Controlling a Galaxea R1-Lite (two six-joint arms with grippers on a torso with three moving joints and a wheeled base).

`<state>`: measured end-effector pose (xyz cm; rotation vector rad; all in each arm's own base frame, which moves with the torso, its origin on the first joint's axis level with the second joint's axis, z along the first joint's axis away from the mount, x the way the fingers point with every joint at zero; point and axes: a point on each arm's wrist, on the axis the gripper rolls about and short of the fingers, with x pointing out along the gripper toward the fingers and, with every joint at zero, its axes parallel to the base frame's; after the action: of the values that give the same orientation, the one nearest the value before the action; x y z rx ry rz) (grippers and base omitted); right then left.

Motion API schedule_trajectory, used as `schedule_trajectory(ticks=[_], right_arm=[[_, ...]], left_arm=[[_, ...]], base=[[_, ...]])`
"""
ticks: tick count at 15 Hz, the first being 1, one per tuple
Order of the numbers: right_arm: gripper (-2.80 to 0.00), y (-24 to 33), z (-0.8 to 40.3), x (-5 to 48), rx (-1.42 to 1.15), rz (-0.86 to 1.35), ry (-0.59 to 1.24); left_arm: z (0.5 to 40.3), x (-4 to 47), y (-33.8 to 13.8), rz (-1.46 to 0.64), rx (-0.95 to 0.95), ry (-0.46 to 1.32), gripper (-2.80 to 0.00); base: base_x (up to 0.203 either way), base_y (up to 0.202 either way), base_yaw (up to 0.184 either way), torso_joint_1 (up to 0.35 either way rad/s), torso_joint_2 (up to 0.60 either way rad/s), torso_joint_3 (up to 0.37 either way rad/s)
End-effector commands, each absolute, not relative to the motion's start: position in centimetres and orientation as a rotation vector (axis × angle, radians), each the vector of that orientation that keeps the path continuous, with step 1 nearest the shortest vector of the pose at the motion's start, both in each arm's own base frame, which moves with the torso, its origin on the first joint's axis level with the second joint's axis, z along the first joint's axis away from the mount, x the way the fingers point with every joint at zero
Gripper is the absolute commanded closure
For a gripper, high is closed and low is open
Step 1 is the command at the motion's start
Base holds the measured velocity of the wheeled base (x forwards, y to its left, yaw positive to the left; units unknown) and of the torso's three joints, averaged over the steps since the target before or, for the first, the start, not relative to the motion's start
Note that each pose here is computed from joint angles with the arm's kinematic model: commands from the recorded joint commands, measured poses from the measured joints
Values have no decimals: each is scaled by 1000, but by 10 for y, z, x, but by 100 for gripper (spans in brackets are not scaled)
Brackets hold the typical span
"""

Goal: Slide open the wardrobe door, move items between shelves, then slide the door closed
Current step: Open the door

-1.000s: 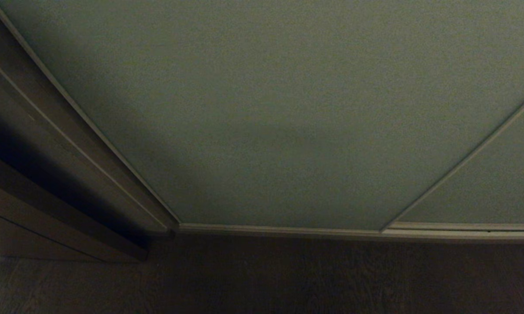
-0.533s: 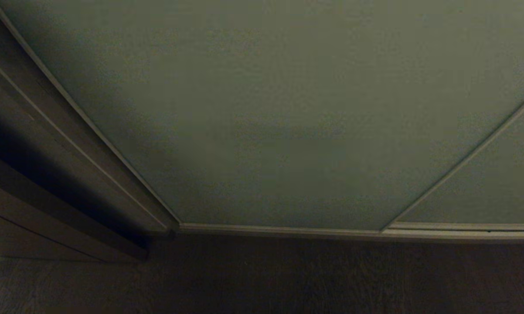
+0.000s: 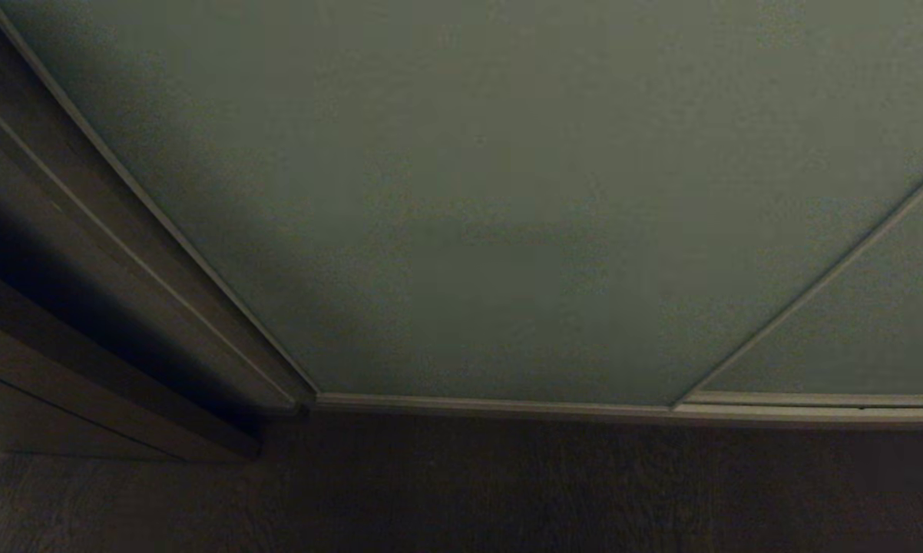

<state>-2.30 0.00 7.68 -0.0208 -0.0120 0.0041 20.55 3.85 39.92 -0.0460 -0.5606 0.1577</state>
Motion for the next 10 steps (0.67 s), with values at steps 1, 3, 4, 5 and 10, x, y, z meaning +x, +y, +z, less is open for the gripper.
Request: schedule_trajectory(ticks=[1, 3, 4, 5, 10], right_arm=[[0, 0, 77, -23, -21, 6, -12], [0, 0, 77, -23, -21, 5, -12], [0, 0, 77, -23, -21, 4, -12], [0, 0, 77, -23, -21, 4, -12], [0, 0, 77, -23, -21, 5, -12]], left_arm=[[401, 203, 37, 138, -45, -568, 0], [400, 202, 36, 133, -43, -568, 0], [400, 203, 36, 124, -43, -568, 0], [400, 203, 35, 112, -42, -565, 0], [409, 176, 32, 119, -38, -598, 0]], base=[[0, 0, 0, 0, 0, 0], [0, 0, 0, 0, 0, 0], [0, 0, 0, 0, 0, 0], [0, 0, 0, 0, 0, 0], [0, 0, 0, 0, 0, 0]])
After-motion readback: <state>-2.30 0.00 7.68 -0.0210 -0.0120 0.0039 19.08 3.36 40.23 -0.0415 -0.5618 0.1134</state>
